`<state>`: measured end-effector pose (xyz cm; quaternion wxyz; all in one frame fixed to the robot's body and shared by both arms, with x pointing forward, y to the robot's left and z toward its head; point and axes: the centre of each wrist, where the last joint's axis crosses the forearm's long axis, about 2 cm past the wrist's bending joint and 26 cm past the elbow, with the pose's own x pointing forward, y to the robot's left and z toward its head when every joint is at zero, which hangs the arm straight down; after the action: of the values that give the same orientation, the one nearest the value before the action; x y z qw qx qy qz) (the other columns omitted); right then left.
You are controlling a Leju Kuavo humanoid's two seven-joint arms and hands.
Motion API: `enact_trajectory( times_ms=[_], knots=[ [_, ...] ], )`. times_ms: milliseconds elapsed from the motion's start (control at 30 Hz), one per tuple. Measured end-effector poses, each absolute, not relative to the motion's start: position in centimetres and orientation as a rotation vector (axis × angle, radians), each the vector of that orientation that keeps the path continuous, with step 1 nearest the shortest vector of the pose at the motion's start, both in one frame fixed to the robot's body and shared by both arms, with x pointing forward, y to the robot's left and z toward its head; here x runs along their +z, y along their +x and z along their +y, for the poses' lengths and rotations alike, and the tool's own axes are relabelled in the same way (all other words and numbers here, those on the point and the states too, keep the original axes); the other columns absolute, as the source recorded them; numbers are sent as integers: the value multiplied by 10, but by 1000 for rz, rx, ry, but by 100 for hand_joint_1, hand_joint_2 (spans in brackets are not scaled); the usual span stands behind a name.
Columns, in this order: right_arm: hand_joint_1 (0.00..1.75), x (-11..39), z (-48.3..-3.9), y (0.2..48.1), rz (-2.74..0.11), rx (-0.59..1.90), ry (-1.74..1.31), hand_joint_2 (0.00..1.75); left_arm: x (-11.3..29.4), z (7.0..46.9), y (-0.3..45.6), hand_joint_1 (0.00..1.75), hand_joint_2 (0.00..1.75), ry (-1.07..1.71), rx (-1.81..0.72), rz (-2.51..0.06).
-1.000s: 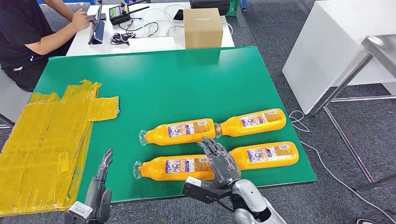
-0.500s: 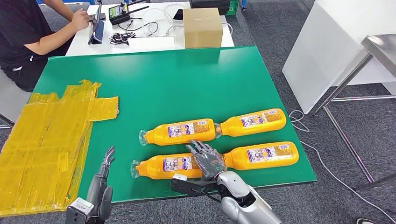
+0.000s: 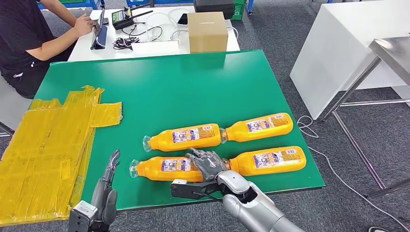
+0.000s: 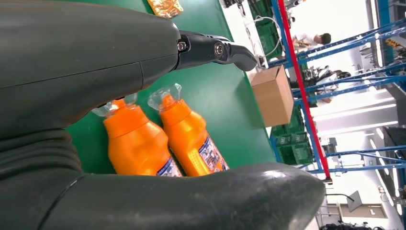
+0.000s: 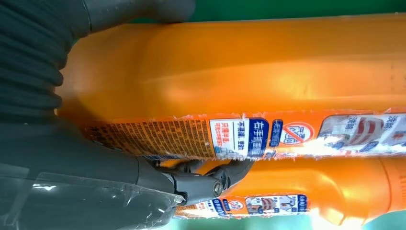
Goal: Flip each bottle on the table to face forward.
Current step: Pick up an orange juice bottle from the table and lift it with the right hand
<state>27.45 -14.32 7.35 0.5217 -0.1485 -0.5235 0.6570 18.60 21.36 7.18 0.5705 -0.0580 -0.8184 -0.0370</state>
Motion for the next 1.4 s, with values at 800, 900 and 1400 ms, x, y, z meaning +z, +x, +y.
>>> enact_trajectory(
  times_ms=[800, 900, 1400],
  knots=[
    [175, 60, -153, 239, -1357, 1263, -192, 175, 68, 214, 186, 0, 0, -241, 145, -1796],
    [175, 60, -154, 233, -1384, 1211, -177, 175, 68, 215, 186, 0, 131, -242, 182, -1789],
    [175, 92, -152, 180, -1765, 659, -13, 175, 57, 249, 159, 0, 175, -405, 819, -1580]
  ],
)
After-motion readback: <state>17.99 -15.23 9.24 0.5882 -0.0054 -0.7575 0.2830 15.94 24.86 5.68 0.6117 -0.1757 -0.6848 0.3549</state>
